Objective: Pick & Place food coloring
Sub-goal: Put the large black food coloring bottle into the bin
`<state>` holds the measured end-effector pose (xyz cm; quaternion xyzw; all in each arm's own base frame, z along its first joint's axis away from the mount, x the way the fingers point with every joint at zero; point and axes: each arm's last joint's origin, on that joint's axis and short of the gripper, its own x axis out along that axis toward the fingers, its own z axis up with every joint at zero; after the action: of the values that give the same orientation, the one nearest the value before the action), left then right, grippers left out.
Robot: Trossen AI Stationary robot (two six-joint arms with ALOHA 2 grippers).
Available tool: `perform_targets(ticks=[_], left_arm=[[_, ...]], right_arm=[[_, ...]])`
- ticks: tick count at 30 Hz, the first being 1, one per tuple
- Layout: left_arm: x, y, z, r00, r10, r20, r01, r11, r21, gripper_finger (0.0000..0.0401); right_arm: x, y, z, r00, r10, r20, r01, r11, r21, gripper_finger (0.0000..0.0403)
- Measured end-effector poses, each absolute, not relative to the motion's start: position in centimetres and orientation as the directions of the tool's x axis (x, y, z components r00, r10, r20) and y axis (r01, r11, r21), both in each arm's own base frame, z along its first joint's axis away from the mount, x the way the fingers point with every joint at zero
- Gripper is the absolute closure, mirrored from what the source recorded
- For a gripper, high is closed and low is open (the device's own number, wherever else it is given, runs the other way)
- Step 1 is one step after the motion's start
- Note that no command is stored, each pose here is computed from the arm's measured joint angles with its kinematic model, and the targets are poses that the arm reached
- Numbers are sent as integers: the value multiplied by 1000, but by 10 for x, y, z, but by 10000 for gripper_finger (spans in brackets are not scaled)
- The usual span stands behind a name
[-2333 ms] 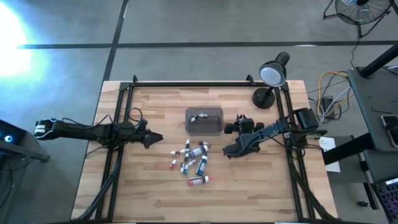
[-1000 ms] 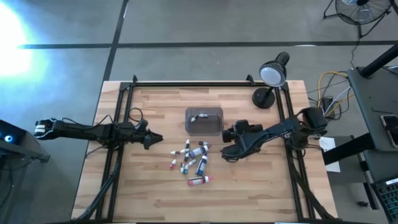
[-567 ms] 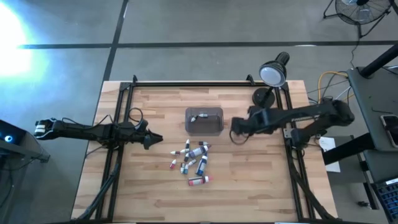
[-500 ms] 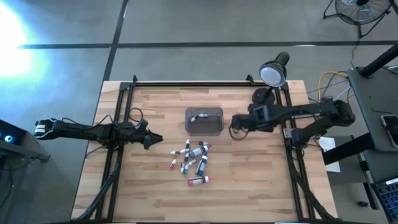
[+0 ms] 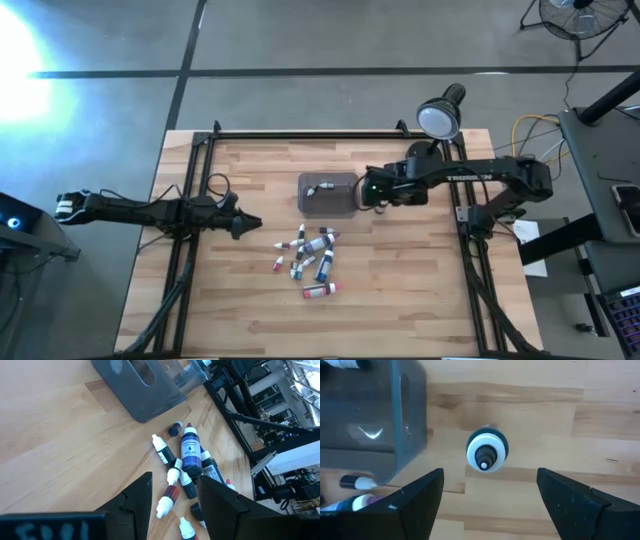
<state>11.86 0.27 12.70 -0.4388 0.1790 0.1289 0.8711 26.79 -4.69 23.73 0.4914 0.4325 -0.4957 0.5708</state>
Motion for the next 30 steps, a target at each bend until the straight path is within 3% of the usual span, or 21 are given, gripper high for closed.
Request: perform_targets(ticks=[16,30], left_arm=[[119,3,127,903,67,-425,-381,583,-718,270],[119,3,127,902,66,-427,-382,583,-717,270]], right_arm=[[279,-54,222,67,-147,-987,995,80,55,185],[281,-61,222,61,-139,-988,992,118,45,204]])
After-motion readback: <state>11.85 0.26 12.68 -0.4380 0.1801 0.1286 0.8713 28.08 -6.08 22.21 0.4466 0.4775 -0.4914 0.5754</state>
